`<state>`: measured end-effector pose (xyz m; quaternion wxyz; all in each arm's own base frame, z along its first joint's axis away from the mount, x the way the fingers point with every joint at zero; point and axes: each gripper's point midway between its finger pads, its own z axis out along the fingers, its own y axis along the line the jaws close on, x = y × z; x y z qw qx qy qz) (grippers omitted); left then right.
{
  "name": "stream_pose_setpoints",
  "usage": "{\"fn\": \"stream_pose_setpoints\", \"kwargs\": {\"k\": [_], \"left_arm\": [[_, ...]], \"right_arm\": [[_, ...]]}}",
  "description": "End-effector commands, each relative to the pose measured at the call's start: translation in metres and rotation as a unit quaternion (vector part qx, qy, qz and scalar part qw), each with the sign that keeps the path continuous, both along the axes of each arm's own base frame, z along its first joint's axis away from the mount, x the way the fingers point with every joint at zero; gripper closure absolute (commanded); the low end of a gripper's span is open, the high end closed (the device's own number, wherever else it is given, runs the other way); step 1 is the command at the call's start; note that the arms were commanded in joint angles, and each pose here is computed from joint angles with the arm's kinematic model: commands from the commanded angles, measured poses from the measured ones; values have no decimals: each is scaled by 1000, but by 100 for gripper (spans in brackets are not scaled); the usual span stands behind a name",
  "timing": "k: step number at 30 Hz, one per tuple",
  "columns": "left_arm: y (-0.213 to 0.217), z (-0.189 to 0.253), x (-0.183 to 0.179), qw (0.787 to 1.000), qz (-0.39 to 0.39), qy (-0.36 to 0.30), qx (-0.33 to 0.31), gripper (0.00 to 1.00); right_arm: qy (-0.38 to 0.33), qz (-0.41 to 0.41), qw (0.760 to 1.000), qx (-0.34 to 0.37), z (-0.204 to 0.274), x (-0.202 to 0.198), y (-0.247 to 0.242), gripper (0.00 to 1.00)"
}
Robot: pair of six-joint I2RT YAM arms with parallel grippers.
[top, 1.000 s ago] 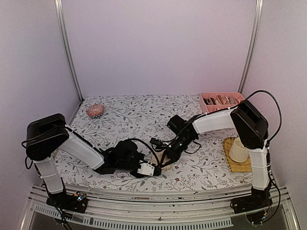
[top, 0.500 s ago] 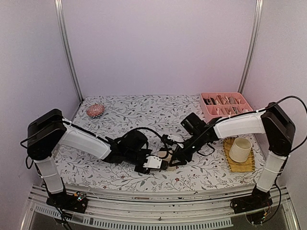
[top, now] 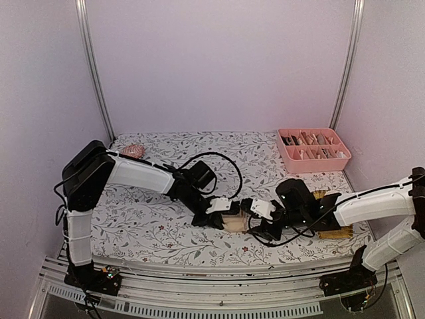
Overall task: Roll the underwear
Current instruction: Roll the underwear at the center of the board.
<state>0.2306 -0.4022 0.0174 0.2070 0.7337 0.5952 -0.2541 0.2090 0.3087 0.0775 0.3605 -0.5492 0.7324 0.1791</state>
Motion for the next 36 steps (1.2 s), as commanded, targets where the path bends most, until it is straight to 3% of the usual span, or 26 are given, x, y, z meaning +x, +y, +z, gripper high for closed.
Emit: {"fn": "stream_pose_setpoints", "kwargs": {"k": [1,11,24,32,36], "left_arm": [[16,-14,-12,994,14,92,52,100],[13,-15,-6,989,19,129,67,100],[13,-17,-3,987,20,144,73,100],[14,-18,-2,986,18,145,76,100],[16,-18,-2,986,18,145,75,100]], "right_arm": [[-127,25,991,21,22,-4,7,45],[-232,64,968,-73,-2,-11,27,45],[-276,85,938,-192,-45,14,51,46],[-264,87,931,-236,-68,19,49,71],[-250,82,932,-248,-76,20,47,78]]}}
